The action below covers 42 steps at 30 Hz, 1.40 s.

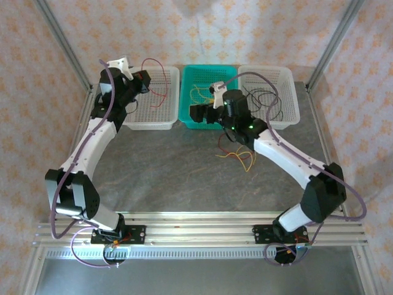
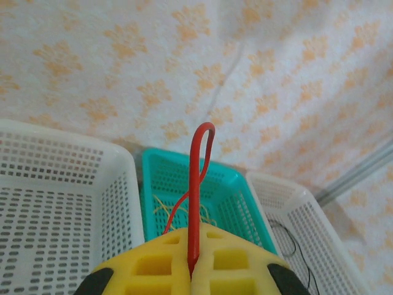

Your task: Untangle the cables

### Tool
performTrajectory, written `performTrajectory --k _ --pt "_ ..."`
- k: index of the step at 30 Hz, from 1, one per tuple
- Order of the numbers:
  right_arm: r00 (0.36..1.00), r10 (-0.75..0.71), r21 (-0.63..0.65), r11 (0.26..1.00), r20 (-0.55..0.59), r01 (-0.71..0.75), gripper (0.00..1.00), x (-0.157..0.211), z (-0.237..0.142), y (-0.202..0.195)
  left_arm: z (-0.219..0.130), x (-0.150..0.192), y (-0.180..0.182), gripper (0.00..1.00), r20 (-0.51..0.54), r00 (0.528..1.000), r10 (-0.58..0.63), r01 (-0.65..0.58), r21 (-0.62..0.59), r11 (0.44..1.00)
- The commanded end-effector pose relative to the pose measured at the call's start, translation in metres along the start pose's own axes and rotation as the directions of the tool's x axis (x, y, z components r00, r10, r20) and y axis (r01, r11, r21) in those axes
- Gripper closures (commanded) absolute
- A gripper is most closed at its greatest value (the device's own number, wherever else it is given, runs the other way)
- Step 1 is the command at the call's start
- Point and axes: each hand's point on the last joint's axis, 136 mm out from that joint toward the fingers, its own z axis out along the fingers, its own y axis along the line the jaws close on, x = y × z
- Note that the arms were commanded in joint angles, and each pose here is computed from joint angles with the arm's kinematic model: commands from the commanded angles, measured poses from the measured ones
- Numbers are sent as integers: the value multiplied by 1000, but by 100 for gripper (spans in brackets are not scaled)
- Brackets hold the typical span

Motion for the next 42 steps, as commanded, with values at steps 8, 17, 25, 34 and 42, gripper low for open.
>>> performTrajectory --k 8,17,25,34,42 --pt "989 134 -44 990 60 -131 10 -36 46 11 53 3 44 100 7 972 -234 234 62 970" --pt "980 178 47 982 89 -183 0 -35 42 -6 106 52 111 100 -62 944 -325 314 -141 939" --pt "972 210 151 963 103 -224 0 -29 32 -25 123 96 151 66 -147 915 -375 323 -290 901" --pt "974 221 92 970 52 -225 0 -7 14 -16 103 92 152 9 -166 930 -327 252 -358 899" --pt "984 177 207 962 12 -176 0 23 -19 -38 65 82 97 8 -165 966 -198 136 -329 935"
